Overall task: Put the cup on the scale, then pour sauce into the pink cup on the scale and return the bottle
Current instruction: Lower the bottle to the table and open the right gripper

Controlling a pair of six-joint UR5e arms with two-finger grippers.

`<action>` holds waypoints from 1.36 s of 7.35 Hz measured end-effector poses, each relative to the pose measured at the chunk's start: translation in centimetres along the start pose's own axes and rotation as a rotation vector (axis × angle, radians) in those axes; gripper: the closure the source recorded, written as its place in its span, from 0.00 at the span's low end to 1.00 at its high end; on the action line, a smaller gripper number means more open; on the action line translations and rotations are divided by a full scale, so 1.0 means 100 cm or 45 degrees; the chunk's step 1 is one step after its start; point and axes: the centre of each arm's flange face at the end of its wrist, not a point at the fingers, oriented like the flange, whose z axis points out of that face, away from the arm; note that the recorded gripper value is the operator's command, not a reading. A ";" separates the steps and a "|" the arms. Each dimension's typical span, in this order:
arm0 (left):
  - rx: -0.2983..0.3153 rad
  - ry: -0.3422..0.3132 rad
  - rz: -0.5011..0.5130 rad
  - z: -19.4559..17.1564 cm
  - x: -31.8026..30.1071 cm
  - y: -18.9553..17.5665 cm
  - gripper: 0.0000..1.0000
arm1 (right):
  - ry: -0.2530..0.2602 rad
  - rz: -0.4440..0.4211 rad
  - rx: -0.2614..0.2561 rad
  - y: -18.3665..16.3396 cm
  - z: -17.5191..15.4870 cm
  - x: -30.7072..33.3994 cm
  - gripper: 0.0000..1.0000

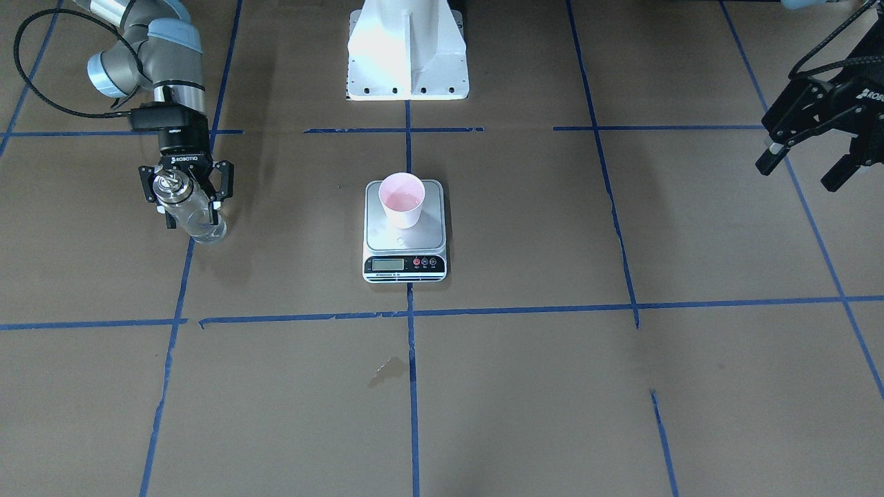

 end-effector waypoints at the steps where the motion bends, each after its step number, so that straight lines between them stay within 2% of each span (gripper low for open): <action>1: 0.001 0.000 0.000 0.000 0.000 0.000 0.13 | -0.002 -0.002 -0.008 0.001 0.000 0.000 0.02; 10: 0.004 0.001 -0.002 -0.002 0.001 0.001 0.12 | -0.033 0.018 -0.017 0.002 -0.012 0.010 0.00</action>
